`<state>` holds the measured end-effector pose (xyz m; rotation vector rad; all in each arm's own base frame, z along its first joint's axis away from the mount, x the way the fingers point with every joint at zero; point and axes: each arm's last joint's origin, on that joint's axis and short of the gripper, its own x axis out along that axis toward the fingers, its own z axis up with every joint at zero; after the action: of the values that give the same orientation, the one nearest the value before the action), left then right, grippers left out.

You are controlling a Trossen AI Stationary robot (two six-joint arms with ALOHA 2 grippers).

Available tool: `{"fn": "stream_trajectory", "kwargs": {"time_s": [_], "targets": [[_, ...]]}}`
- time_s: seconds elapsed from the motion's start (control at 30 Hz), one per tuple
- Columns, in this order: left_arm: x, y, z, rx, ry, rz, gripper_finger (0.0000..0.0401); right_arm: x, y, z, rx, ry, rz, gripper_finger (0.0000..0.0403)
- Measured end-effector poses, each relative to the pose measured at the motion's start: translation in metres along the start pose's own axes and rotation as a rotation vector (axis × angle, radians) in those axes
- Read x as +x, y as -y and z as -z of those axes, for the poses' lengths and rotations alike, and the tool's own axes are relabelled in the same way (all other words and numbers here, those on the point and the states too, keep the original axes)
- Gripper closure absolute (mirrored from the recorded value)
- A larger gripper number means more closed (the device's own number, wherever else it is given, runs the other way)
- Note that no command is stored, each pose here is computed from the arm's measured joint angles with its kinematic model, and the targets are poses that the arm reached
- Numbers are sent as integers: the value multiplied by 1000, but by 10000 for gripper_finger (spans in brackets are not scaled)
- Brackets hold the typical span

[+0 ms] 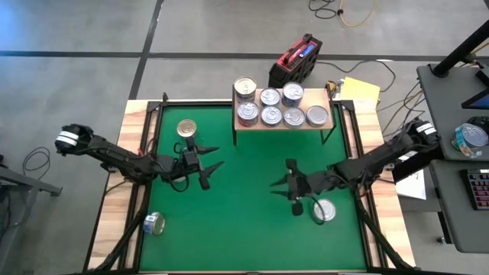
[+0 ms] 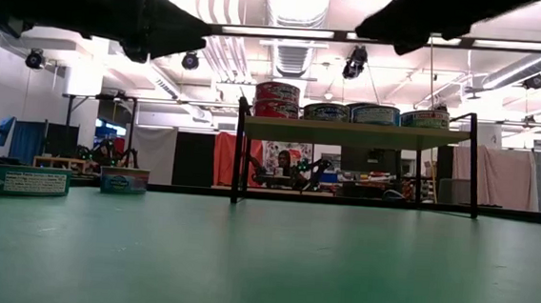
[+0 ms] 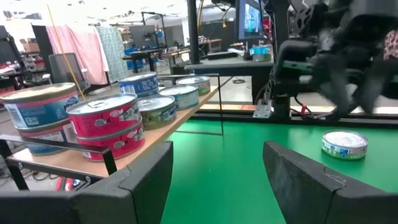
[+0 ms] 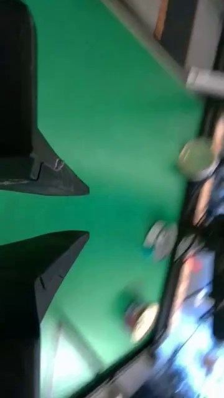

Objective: Stack canned seafood by type on shelf
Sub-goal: Stack the green tuna can on top of the other green tuna can on the shelf

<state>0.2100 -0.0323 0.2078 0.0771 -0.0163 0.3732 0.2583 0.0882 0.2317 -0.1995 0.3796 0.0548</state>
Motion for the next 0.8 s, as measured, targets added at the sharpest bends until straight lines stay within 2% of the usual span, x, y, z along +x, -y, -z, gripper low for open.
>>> {"fn": "stream_trajectory", "kwargs": {"time_s": [0.1,0.23,0.4,0.5,0.67,0.8], "targets": [[1,1,3,-17,-14,1,168,0,-3,11,-35,105,-77,328],[5,6,14,-149,-66,28,168,-2,-3,23,-94,159,-63,343],[10,15,34,-312,-165,87,168,-3,-3,26,-128,165,-52,356],[14,26,40,-368,-207,117,168,-3,-3,30,-136,157,-51,360],[23,47,40,-387,-273,152,168,-4,-3,41,-128,123,-58,359],[34,63,36,-371,-431,151,168,-4,-4,49,-88,70,-67,363]]}}
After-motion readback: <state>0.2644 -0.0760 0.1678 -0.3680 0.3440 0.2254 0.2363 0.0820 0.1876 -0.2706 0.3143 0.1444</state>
